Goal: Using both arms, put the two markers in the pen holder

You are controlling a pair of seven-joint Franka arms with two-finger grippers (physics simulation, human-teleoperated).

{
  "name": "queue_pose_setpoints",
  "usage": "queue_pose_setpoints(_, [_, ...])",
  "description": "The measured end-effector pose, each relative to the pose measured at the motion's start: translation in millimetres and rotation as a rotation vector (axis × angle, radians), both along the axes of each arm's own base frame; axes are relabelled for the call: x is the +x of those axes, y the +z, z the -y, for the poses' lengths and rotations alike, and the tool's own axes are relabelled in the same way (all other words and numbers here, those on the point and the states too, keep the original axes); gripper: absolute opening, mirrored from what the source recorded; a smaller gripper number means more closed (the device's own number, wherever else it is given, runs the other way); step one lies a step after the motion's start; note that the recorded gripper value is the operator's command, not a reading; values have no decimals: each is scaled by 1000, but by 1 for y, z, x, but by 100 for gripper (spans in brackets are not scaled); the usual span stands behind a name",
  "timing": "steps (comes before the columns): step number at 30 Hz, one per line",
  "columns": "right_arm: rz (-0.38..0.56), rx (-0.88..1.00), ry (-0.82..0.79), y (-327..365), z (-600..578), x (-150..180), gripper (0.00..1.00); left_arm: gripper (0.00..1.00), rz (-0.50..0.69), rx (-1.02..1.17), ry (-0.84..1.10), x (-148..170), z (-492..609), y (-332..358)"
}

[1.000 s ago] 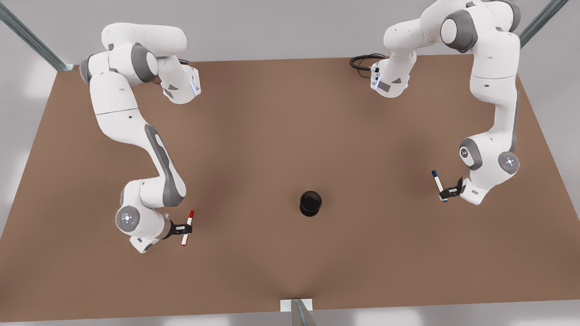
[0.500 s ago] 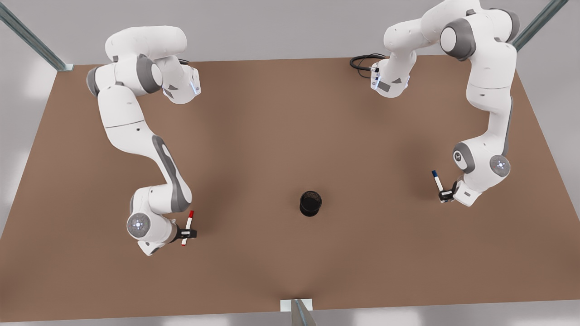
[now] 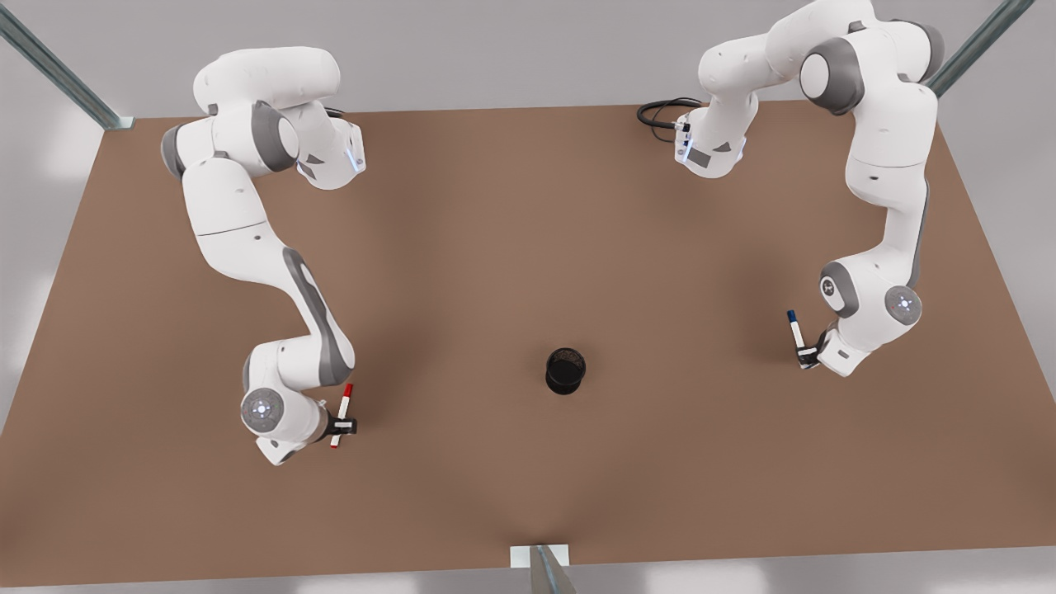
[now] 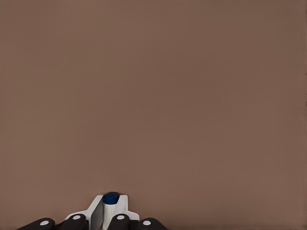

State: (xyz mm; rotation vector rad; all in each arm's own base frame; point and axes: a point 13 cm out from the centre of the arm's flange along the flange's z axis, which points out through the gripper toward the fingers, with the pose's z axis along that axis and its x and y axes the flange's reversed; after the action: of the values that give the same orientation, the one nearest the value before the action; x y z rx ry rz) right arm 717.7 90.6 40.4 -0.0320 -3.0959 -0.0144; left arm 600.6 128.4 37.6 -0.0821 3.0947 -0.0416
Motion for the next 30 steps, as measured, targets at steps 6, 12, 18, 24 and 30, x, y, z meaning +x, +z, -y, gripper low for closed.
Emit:
queue_pose_setpoints(6, [1, -6, -3, 0, 1, 0, 59, 22, 15, 5, -6, 7, 1, 10])
queue_pose_setpoints(12, [0, -7, -7, -1, 1, 0, 55, 22, 108, -67, -6, 68, 53, 109])
queue_pose_setpoints(18, [-3, -7, -11, -3, 1, -2, 51, 22, 113, -193, -63, 89, 171, 150])
queue_pose_setpoints(24, [-6, -7, -14, -6, 1, -2, 42, 21, 193, -336, -92, 117, 296, 217])
queue_pose_setpoints(30, [-5, -3, -16, -5, 0, -2, 25, 21, 294, -517, -99, 153, 410, 266])
